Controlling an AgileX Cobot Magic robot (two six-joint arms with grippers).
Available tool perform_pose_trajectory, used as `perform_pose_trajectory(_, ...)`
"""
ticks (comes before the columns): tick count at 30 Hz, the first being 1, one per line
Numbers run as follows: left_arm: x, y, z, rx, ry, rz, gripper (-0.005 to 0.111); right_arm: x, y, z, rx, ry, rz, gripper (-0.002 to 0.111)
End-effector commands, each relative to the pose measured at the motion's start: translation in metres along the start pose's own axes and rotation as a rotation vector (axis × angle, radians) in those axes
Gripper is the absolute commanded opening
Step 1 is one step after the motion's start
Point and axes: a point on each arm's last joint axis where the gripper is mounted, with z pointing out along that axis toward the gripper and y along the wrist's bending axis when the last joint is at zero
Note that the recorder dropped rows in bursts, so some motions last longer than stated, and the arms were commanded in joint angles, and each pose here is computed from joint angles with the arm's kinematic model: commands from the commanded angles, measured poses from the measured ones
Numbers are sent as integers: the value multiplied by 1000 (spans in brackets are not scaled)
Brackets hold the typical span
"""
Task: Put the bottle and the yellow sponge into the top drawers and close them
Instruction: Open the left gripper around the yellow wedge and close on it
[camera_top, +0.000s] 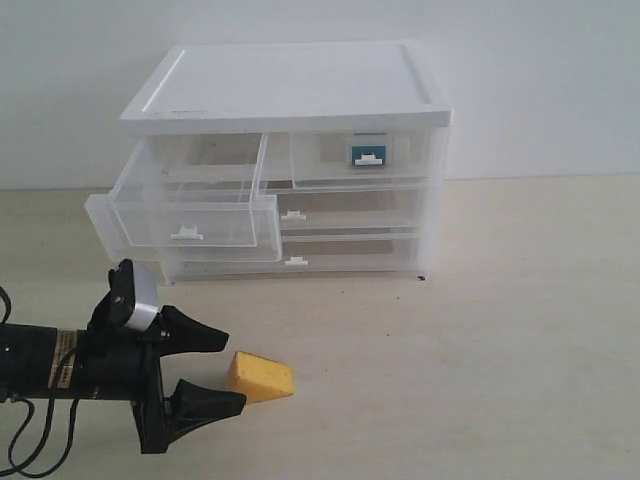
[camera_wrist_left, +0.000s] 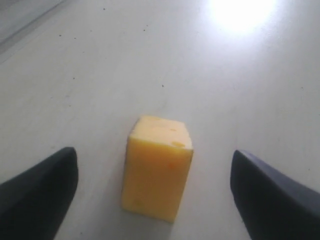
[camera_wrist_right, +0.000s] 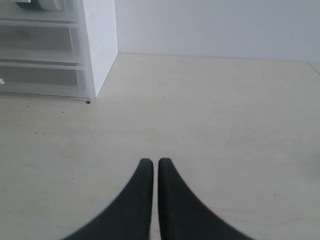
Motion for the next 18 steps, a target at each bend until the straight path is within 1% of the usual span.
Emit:
perform_pose_trajectory(1, -4, -8, 11, 15, 9, 45, 78, 0, 0, 0, 3, -11, -5, 1)
perform_pose_trajectory(6, -7, -5, 12, -15, -6, 32, 72, 0, 0, 0, 3, -11, -5, 1)
perform_pose_trajectory(8, -7, -6, 12, -12, -5, 30, 65, 0, 0, 0, 3, -11, -5, 1)
perform_pose_trajectory(9, -6, -7, 12, 2, -1, 40, 60, 0, 0, 0, 3, -11, -5, 1)
perform_pose_trajectory(10, -6, -7, 12, 7, 1, 44, 59, 0, 0, 0, 3, -11, -5, 1)
perform_pose_trajectory(15, -6, -8, 12, 10, 3, 41, 58, 0, 0, 0, 3, -11, -5, 1)
perform_pose_trajectory(16, -6, -8, 12, 10, 3, 39, 55, 0, 0, 0, 3, -11, -5, 1)
perform_pose_trajectory(18, -6, -8, 12, 13, 3, 41, 39, 0, 0, 0, 3, -11, -5, 1)
